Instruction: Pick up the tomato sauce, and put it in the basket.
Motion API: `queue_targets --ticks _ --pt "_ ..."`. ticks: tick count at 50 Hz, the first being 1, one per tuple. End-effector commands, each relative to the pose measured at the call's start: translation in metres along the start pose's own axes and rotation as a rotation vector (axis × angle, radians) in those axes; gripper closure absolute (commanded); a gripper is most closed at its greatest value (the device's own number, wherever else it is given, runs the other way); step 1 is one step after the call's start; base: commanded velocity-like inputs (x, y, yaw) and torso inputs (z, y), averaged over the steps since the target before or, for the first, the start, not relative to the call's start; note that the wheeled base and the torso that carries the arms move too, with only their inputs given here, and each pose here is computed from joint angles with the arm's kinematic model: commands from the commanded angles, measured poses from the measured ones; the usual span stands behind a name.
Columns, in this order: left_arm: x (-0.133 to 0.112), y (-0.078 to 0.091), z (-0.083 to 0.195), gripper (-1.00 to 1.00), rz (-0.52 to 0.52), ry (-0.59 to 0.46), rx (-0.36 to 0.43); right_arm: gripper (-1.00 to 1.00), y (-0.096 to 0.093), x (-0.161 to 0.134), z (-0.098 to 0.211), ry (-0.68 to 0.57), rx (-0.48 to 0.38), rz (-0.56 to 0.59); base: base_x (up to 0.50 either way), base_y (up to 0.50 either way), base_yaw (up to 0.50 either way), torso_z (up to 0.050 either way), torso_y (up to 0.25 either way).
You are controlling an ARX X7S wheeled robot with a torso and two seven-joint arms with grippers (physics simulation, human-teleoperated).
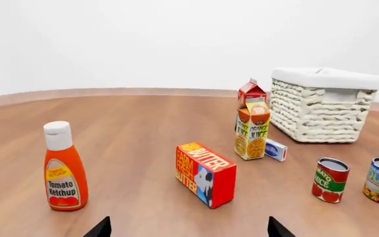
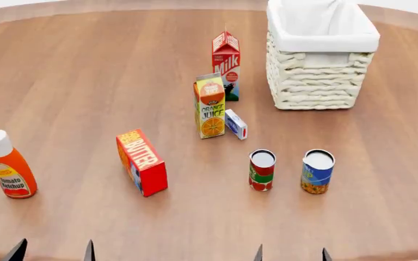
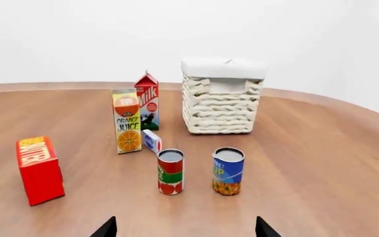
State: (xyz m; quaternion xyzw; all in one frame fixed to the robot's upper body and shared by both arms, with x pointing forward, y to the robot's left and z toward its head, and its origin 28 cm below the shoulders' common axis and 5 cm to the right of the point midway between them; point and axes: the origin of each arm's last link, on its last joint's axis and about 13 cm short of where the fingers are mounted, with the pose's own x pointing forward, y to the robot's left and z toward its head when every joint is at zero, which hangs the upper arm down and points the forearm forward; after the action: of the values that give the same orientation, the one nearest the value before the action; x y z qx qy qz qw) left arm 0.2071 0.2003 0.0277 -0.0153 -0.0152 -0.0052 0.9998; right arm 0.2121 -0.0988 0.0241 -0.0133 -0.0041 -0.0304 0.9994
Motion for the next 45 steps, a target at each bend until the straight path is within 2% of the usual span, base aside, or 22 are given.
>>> queue_targets --ticks 1,4,5,10,11,12,28,45 --pt "-0.007 -0.005 0.035 -1.0 -0.054 -0.091 -0.054 -1.0 0.003 -0.001 0.028 -0.054 -0.009 -0.03 0.0 0.0 0.0 0.0 0.0" --pt "-0.011 -0.007 0.047 -1.0 -0.057 -0.118 -0.075 -1.0 0.004 -0.004 0.043 -0.095 -0.05 -0.069 0.0 0.0 0.0 0.0 0.0" --pt "-0.019 -0.006 0.071 -1.0 -0.057 -0.189 -0.093 -1.0 0.004 -0.009 0.063 -0.146 -0.046 -0.073 0.0 0.0 0.0 0.0 0.0" --pt "-0.028 -0.001 0.096 -1.0 -0.035 -0.263 -0.101 -1.0 0.003 -0.017 0.09 -0.213 -0.053 -0.11 0.0 0.0 0.0 0.0 0.0" --pt "-0.039 0.004 0.119 -1.0 -0.011 -0.296 -0.107 -1.0 0.003 -0.024 0.115 -0.258 -0.083 -0.149 0.0 0.0 0.0 0.0 0.0" --pt "-0.048 0.002 0.135 -1.0 -0.03 -0.381 -0.108 -1.0 0.002 -0.032 0.128 -0.301 -0.062 -0.149 0.0 0.0 0.0 0.0 0.0" --pt "-0.049 0.001 0.136 -1.0 -0.036 -0.383 -0.111 -1.0 0.003 -0.033 0.129 -0.313 -0.084 -0.137 0.04 0.0 0.0 0.0 0.0" --pt "-0.049 0.001 0.136 -1.0 -0.039 -0.385 -0.111 -1.0 0.003 -0.032 0.13 -0.312 -0.08 -0.128 0.5 0.0 0.0 0.0 0.0"
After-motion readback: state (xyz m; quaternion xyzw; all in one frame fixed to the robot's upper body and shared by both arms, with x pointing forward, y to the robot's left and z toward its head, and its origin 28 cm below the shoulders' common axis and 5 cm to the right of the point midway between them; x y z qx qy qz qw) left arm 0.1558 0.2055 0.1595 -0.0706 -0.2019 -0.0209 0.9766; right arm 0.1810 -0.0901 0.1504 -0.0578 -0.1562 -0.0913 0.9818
